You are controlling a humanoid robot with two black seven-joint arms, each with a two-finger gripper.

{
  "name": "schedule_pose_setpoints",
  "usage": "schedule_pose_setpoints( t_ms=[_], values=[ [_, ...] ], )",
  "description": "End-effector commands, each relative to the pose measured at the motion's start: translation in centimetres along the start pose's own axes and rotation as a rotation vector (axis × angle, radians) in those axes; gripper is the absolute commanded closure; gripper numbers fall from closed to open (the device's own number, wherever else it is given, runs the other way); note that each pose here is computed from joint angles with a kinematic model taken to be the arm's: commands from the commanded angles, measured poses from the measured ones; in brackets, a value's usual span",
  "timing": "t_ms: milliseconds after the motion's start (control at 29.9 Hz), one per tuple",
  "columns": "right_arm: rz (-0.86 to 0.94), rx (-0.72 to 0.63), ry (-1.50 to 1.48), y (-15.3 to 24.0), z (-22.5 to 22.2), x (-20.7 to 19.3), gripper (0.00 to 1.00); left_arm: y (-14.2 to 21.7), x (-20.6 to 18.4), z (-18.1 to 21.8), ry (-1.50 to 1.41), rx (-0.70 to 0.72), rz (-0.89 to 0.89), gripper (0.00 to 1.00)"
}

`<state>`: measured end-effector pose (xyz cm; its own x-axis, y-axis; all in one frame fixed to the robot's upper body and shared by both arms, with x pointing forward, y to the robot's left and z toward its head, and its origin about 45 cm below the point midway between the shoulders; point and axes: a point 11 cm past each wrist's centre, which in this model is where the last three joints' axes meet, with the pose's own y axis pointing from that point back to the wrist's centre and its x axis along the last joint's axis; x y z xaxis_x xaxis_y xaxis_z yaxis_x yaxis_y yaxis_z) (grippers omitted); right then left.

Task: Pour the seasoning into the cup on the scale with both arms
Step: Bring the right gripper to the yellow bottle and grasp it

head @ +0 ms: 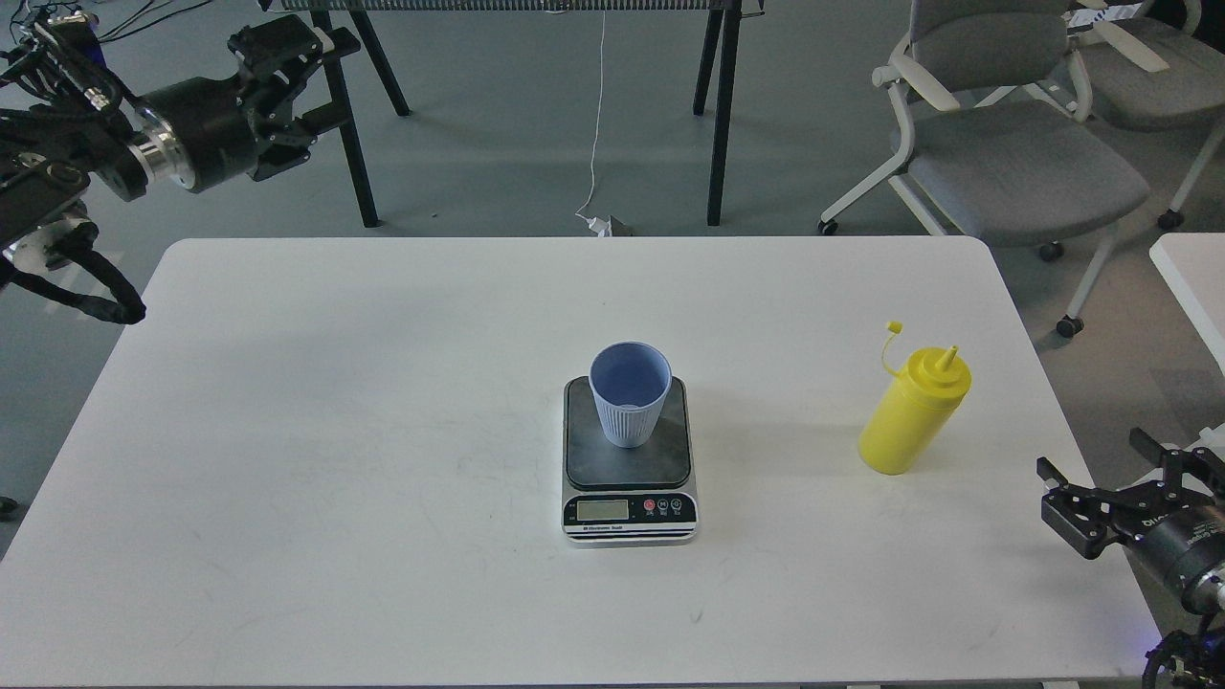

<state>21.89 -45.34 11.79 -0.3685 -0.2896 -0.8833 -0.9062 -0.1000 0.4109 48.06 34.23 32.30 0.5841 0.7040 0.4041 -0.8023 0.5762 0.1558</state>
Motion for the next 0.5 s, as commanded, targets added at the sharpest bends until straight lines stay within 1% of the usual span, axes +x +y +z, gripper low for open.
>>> schedule_pose_setpoints(
  t_ms=[0, 267, 468],
  values=[
    [-0.014, -0.031, 0.006, -0.5, 1.6, 0.2, 0.00, 0.0, 0.0, 0.0, 0.000, -0.001, 0.000, 0.08],
    [-0.061, -0.079, -0.011, -1.9, 4.7, 0.0, 0.00, 0.1, -0.2, -0.6, 0.008, 0.009, -0.002, 0.08],
    [-0.103, -0.093, -0.019, -3.1, 6.0, -0.9, 0.00, 0.3, -0.4, -1.0, 0.014, 0.017, -0.002, 0.08]
  ],
)
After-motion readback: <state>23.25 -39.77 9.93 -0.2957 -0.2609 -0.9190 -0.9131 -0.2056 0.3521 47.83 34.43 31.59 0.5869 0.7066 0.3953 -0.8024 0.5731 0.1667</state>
